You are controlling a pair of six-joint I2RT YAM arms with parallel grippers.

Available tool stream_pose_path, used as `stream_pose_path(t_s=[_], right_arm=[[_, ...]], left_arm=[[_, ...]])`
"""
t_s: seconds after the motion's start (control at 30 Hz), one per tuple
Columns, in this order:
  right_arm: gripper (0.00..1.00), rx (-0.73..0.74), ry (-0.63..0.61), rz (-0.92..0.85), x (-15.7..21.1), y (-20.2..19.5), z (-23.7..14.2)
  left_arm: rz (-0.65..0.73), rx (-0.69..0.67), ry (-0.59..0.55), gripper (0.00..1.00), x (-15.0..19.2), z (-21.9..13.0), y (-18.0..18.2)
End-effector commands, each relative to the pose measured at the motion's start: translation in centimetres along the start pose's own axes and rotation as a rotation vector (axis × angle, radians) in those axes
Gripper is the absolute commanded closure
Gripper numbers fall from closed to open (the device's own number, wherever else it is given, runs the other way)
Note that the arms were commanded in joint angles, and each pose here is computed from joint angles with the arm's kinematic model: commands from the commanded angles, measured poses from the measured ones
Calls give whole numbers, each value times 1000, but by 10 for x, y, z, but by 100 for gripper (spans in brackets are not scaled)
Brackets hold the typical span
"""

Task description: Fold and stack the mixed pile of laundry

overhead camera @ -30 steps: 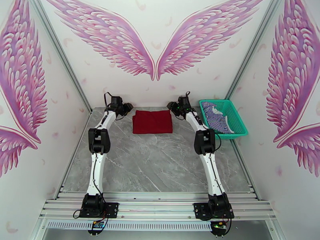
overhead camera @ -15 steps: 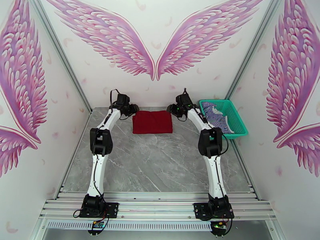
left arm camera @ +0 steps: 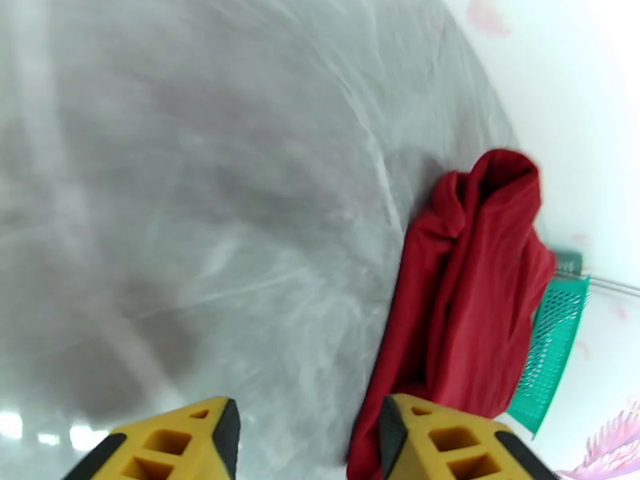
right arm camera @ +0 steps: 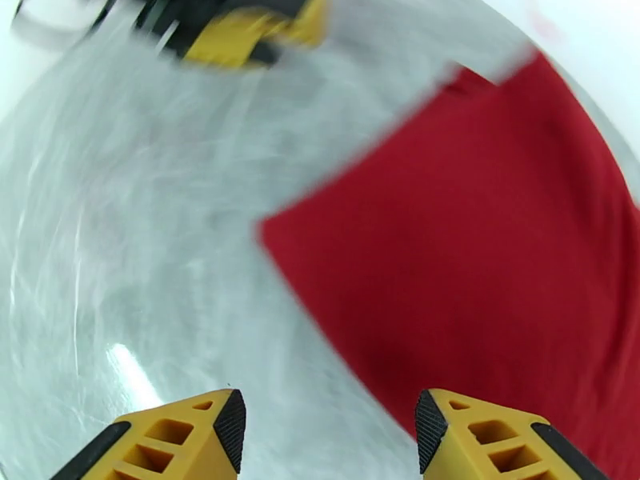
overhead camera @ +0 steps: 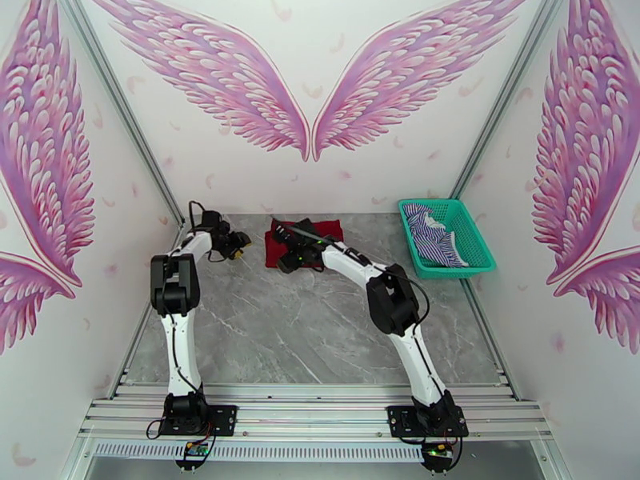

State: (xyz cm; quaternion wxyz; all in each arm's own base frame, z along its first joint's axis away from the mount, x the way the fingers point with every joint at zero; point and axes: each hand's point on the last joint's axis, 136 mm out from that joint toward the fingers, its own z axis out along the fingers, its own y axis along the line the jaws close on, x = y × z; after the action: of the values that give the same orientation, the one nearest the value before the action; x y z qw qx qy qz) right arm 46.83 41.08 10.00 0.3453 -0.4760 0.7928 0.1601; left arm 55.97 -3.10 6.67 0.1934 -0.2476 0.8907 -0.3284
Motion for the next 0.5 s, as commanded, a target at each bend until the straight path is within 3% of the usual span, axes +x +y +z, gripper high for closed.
stream_pose_path(t_s=[0.0,0.2,0.47], right_arm=[[37,72,-72,-200,-24,-18,6],[37,33,-58,-364,-16,5,36],[38,94,62,-389,7,-6,65]], left_arm=[[72,98,-6,46,8,-29,-28],[30,88,17,45,22,-37,-2],[27,98,46,45,30,-40,1]])
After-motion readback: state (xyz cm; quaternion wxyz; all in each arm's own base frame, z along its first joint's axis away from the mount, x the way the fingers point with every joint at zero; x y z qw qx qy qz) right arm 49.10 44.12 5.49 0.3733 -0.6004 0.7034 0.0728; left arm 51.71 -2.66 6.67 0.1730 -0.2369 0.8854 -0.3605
